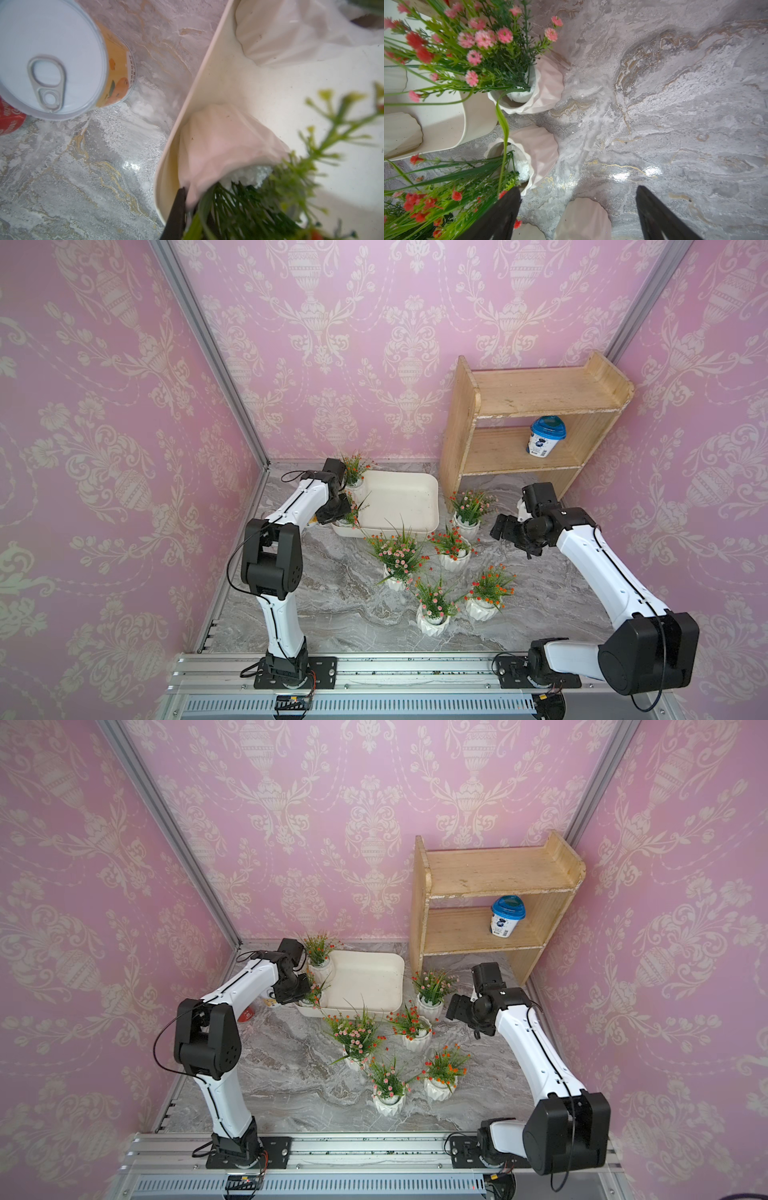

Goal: Put the potted gypsophila into the storage box
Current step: Place the baby's breath potted plant at the storage box.

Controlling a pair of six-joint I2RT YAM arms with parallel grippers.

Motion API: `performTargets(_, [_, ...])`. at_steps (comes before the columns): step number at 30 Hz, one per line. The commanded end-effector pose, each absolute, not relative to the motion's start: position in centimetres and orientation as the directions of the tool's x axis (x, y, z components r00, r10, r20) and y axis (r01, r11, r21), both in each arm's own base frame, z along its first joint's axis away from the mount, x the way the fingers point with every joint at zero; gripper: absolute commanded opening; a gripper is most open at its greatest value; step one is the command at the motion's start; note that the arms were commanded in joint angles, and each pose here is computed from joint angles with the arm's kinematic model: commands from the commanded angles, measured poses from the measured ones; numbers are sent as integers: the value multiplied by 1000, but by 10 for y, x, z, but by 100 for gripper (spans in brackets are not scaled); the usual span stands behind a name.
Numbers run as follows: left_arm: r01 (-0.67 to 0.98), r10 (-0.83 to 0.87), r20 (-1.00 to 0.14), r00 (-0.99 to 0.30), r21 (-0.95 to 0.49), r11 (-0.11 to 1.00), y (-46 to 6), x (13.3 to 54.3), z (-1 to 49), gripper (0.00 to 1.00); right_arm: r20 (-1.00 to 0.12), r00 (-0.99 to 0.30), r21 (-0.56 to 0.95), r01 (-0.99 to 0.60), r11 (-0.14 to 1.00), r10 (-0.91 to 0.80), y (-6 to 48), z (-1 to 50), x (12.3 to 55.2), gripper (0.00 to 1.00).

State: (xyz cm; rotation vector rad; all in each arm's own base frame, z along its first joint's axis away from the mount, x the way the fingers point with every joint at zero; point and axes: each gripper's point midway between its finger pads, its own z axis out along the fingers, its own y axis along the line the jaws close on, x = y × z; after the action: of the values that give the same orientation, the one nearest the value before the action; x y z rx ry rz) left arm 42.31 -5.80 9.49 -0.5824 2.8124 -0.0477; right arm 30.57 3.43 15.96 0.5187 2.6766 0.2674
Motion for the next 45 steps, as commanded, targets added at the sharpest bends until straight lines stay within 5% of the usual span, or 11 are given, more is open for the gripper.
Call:
performTargets(1, [-406,-416,-259,-872,-93,909,-52,423,97,0,-349,-850,250,321,914,394,31,162,298,89])
performTargets(35, [-442,-452,-315,-835,-104,891,-34,409,138,25,-341,-855,287,300,910,390,39,169,306,89])
performTargets(45, [-445,-459,-351,-816,-127,887,-30,385,171,43,-350,-859,371,241,897,375,57,192,311,88])
